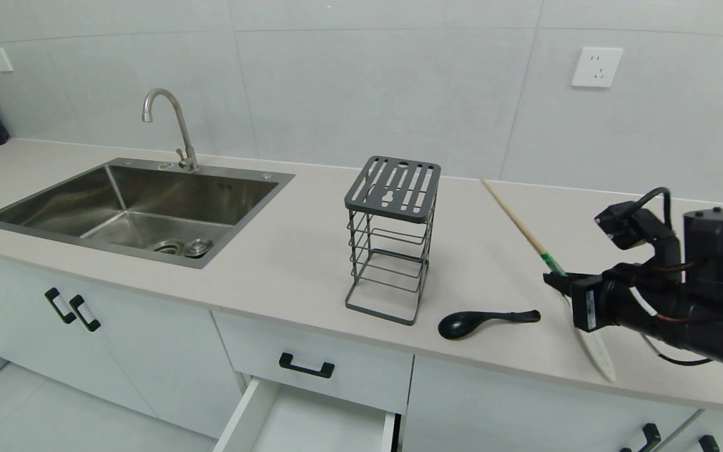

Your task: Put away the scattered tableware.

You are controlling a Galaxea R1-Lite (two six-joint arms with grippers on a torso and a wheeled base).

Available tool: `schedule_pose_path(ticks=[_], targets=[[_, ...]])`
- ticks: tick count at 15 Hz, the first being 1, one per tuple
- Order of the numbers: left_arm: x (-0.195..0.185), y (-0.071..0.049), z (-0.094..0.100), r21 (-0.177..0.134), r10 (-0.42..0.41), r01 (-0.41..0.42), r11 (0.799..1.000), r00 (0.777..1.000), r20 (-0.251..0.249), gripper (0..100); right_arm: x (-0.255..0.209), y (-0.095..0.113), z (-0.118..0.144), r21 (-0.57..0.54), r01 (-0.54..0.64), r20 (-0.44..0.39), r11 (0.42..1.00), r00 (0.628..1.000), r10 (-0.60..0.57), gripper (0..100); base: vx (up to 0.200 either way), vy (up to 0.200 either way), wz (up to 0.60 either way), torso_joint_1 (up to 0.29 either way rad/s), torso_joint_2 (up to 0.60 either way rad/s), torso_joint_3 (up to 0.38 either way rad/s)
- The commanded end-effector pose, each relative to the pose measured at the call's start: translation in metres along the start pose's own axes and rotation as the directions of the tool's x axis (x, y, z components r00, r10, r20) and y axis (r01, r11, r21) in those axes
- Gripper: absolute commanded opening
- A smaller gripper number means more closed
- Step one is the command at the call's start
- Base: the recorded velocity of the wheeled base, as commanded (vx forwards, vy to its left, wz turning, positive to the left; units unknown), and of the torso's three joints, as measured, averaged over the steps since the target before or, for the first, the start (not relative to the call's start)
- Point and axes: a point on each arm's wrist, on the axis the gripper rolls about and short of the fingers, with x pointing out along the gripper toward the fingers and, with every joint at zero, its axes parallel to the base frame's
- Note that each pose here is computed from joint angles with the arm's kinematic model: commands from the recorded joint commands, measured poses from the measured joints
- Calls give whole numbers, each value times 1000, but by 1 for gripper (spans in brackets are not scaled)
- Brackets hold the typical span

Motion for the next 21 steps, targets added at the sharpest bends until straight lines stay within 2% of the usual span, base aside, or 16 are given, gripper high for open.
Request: schedule_pose_path(ticks=[1,3,6,8,10,12,14,17,19,20,21], targets=[[0,0,0,0,0,0,1000,1000,0,100,-21,8,5,-19,-23,100,1000,995,25,0,0,0,0,0,0,0],[0,0,0,0,0,0,1000,1000,0,100,-23,16,9,-46,-62,165,997,984,69,0,0,0,0,0,0,0],[0,0,0,0,0,0,1000,1000,0,100,-36,32,25,-155,-181,309,971,925,222,0,0,0,0,0,0,0],[0,0,0,0,0,0,1000,1000,0,100,-49,44,22,-243,-279,311,929,885,347,0,0,0,0,0,0,0],[0,0,0,0,0,0,1000,1000,0,100,-60,56,16,-328,-375,266,867,844,466,0,0,0,0,0,0,0],[0,0,0,0,0,0,1000,1000,0,100,-78,62,8,-404,-475,186,782,794,579,0,0,0,0,0,0,0],[0,0,0,0,0,0,1000,1000,0,100,-88,68,2,-409,-527,117,745,780,615,0,0,0,0,0,0,0],[0,0,0,0,0,0,1000,1000,0,100,-93,83,1,-432,-586,72,686,735,674,0,0,0,0,0,0,0],[0,0,0,0,0,0,1000,1000,0,100,-92,107,-10,-445,-666,-19,599,675,737,0,0,0,0,0,0,0],[0,0,0,0,0,0,1000,1000,0,100,-88,121,-16,-450,-684,-64,574,666,744,0,0,0,0,0,0,0],[0,0,0,0,0,0,1000,1000,0,100,-81,132,-21,-452,-683,-101,574,679,728,0,0,0,0,0,0,0]])
